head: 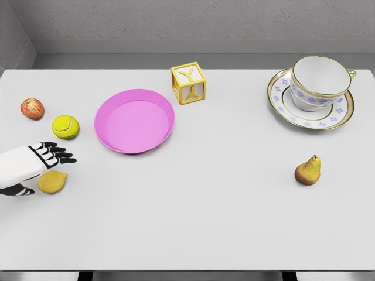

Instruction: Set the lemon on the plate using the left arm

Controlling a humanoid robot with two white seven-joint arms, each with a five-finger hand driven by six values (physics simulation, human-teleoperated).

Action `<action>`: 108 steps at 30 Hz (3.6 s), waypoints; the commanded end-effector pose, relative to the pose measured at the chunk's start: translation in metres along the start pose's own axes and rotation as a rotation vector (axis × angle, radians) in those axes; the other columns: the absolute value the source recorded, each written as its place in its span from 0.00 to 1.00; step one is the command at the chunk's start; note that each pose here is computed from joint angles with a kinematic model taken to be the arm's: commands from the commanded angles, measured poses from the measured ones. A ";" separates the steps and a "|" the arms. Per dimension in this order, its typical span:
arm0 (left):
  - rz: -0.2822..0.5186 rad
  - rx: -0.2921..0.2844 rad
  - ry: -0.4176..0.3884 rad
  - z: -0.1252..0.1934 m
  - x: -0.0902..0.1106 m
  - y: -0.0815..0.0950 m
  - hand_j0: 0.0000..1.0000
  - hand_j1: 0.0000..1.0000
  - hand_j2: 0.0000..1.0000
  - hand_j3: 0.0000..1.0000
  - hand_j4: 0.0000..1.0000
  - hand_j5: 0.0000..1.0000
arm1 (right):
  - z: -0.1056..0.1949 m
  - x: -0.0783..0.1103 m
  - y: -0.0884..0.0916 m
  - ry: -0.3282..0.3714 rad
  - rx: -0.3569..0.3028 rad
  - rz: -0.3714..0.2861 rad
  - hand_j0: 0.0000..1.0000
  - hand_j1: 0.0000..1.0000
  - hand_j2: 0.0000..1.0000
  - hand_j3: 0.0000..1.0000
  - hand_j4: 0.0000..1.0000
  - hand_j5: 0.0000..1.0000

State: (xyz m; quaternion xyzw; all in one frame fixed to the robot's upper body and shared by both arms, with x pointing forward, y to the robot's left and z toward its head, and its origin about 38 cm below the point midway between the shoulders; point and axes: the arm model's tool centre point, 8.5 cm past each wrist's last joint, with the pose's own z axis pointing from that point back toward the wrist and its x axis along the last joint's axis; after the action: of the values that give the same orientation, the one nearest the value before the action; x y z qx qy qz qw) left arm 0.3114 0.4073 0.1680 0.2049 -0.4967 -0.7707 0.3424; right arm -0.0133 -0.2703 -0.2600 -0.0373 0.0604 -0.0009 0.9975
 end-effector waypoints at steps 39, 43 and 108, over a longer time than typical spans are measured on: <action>-0.063 -0.081 0.002 -0.010 0.005 -0.003 1.00 1.00 1.00 1.00 1.00 1.00 | 0.000 0.000 0.000 0.000 0.000 0.000 1.00 1.00 1.00 1.00 1.00 1.00; -0.071 -0.106 0.003 -0.009 0.004 -0.002 1.00 1.00 1.00 1.00 1.00 1.00 | 0.000 0.000 0.000 0.000 0.000 0.000 1.00 1.00 1.00 1.00 1.00 1.00; -0.083 -0.040 -0.041 -0.017 0.016 0.019 0.43 0.43 0.43 0.43 0.43 0.43 | 0.000 0.000 0.000 0.000 0.000 0.000 1.00 1.00 1.00 1.00 1.00 1.00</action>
State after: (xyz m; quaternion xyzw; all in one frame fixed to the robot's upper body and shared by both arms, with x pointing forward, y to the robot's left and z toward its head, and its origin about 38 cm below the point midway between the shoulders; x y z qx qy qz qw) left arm 0.3194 0.3793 0.1796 0.2080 -0.4763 -0.8008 0.2977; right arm -0.0133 -0.2703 -0.2600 -0.0371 0.0604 -0.0010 0.9975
